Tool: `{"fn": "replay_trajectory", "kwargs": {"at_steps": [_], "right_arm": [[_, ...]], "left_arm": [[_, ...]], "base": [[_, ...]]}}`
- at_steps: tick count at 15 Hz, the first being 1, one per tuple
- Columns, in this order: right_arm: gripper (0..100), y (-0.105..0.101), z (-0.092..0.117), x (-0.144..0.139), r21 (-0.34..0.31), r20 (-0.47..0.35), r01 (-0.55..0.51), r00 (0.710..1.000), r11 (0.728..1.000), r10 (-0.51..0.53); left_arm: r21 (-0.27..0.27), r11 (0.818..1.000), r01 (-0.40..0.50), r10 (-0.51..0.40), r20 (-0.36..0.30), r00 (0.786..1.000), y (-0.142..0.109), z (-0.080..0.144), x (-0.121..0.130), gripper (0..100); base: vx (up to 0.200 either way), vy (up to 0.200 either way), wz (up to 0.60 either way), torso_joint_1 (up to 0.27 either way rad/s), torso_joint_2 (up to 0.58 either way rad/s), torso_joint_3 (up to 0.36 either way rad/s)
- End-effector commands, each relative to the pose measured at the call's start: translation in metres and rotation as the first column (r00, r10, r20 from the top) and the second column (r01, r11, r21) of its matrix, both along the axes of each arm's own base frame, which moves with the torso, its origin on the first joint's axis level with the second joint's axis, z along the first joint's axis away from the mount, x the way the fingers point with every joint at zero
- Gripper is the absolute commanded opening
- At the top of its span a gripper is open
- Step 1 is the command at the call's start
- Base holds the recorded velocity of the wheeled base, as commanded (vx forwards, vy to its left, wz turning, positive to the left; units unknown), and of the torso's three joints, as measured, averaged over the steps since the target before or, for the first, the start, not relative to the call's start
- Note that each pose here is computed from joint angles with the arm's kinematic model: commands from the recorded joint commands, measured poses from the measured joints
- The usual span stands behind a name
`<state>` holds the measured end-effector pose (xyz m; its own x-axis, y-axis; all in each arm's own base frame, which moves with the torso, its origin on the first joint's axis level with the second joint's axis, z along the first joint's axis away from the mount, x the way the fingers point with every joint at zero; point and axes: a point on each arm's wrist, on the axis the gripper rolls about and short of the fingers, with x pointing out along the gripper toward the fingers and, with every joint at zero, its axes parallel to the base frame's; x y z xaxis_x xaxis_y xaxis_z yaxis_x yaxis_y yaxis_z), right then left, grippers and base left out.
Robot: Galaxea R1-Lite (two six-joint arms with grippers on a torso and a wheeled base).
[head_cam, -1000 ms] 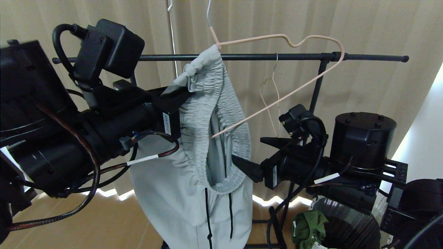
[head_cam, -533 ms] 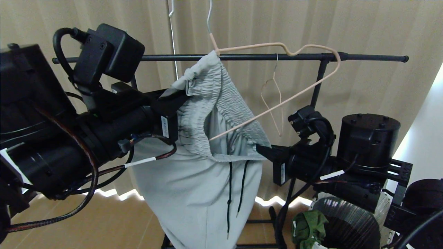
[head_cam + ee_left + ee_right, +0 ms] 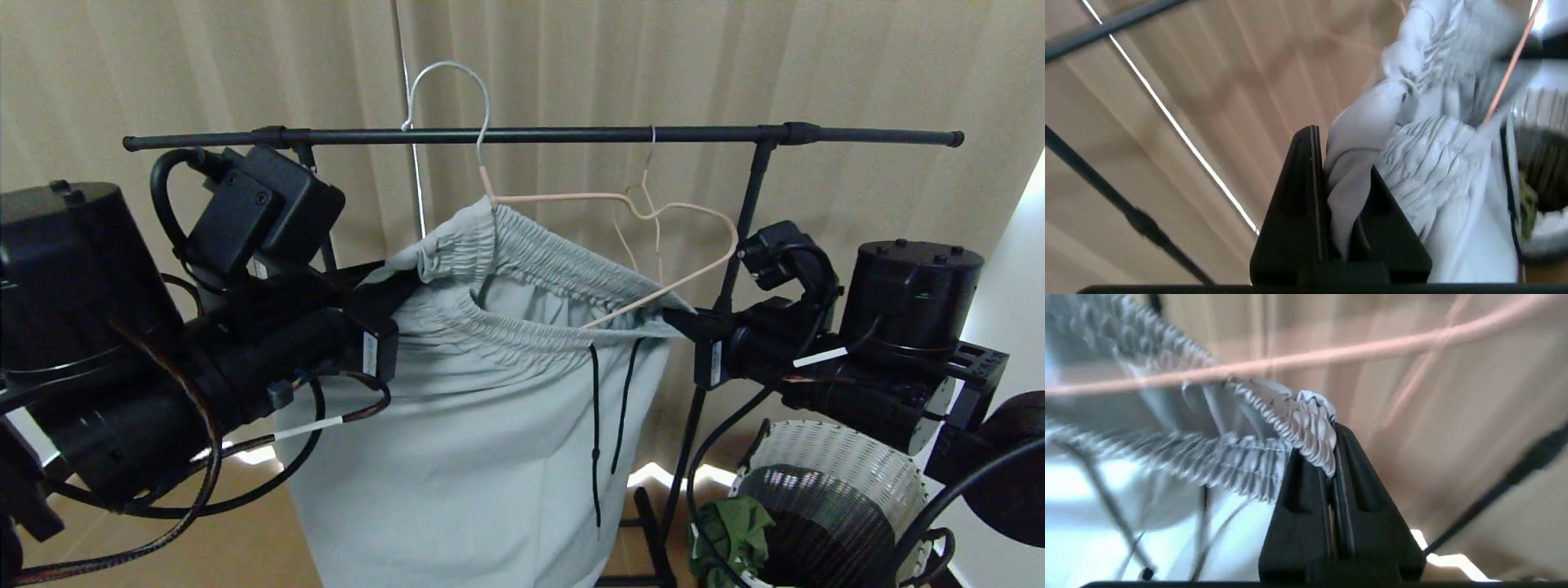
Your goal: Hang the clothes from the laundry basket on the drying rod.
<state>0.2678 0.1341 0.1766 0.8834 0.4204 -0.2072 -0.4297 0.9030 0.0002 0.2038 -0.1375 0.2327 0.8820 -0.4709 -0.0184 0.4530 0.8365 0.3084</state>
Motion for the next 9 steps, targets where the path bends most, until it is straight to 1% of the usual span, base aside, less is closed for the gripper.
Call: {"fn": "replay_trajectory", "kwargs": {"at_steps": [1,3,4,7,9], "right_arm": [[0,-0.009,0.004,0.008,0.006,0.012,0.040,0.999,0.999,-0.040],[0,-0.014,0.004,0.017,0.007,0.017,0.065,0.998,0.998,-0.065],[0,-0.018,0.002,0.027,0.005,0.013,0.090,0.996,0.996,-0.090],[0,-0.022,0.001,0.035,0.005,0.015,0.110,0.994,0.994,-0.110],[0,-0.024,0.004,0.037,0.009,0.025,0.115,0.993,0.993,-0.116]], "left_arm": [[0.029,1.000,-0.003,0.004,-0.012,1.000,0.005,-0.008,-0.005,0],[0.084,0.996,-0.018,0.019,-0.014,1.000,0.011,-0.015,-0.008,0],[0.133,0.991,-0.026,0.029,-0.017,0.999,0.015,-0.023,-0.009,0],[0.154,0.988,-0.029,0.034,-0.026,0.999,0.018,-0.028,-0.011,0],[0.249,0.966,-0.073,0.078,-0.010,0.997,0.030,-0.036,-0.008,0]], "base": [[0.000,0.000,0.00,0.000,0.00,0.000],[0.000,0.000,0.00,0.000,0.00,0.000],[0.000,0.000,0.00,0.000,0.00,0.000],[0.000,0.000,0.00,0.000,0.00,0.000],[0.000,0.000,0.00,0.000,0.00,0.000]]}}
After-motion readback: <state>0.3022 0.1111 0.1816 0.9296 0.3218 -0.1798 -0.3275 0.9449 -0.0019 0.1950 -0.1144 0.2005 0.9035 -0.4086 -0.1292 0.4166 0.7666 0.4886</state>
